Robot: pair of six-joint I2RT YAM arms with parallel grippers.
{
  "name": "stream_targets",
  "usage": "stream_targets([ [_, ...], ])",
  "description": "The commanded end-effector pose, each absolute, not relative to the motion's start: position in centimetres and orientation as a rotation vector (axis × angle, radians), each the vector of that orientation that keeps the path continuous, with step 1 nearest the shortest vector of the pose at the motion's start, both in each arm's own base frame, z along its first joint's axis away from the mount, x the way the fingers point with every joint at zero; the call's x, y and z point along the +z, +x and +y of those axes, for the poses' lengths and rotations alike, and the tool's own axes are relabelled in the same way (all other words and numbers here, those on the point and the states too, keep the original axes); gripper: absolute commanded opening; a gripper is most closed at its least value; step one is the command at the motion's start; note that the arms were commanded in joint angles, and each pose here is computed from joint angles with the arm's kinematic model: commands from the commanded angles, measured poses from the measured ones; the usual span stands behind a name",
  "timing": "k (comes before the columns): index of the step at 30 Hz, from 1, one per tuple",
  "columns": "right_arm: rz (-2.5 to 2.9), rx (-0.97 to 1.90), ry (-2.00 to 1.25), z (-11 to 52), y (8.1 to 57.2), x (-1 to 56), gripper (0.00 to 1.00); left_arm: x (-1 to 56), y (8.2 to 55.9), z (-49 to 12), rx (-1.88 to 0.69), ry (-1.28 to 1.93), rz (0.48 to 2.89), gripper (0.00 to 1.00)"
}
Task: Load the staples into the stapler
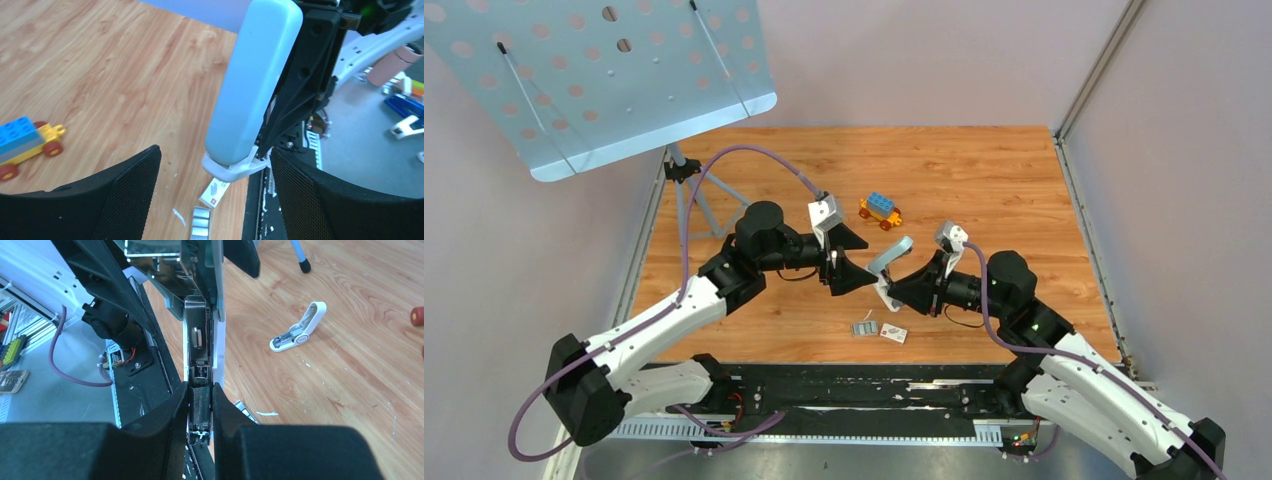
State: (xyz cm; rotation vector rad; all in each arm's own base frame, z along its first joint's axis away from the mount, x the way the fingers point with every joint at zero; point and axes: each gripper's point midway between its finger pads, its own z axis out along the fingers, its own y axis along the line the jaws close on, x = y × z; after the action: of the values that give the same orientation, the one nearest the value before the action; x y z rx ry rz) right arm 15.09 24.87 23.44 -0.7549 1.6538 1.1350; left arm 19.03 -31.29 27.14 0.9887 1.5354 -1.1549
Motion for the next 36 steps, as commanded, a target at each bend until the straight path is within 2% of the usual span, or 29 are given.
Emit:
stream_targets([
  [1, 1.541, 1.167, -0.827, 25.2, 14.3, 24.9, 0.08, 27.8, 17.3, -32.6, -1.318, 1.090, 1.434, 0.83],
  [9, 1.477, 1.185, -0.826, 25.2, 14.0, 26.2, 0.08, 27.1, 16.0, -33.6, -1.480, 1.149, 1.451, 0.78],
  [13, 1.467, 1.181, -0.817, 25.2, 14.1, 26.3, 0.08, 27.4, 15.7, -33.8, -1.535, 1.108, 1.437, 0.69],
  [17, 1.462, 1.181, -0.811, 25.2, 14.2, 26.4, 0.08, 27.9, 15.7, -33.8, -1.553, 1.064, 1.424, 0.71],
  [22, 1.445, 1.188, -0.784, 25.2, 14.4, 26.7, 0.07, 28.8, 15.3, -33.8, -1.621, 1.013, 1.381, 0.65],
  [27, 1.442, 1.196, -0.766, 25.2, 14.5, 26.7, 0.07, 28.4, 15.3, -33.9, -1.643, 1.004, 1.393, 0.64],
  [31, 1.449, 1.180, -0.760, 25.0, 14.6, 26.4, 0.07, 28.4, 15.3, -33.9, -1.644, 1.000, 1.392, 0.56],
  [36, 1.446, 1.166, -0.748, 24.8, 14.8, 26.6, 0.07, 27.9, 15.4, -33.9, -1.643, 0.990, 1.406, 0.55],
])
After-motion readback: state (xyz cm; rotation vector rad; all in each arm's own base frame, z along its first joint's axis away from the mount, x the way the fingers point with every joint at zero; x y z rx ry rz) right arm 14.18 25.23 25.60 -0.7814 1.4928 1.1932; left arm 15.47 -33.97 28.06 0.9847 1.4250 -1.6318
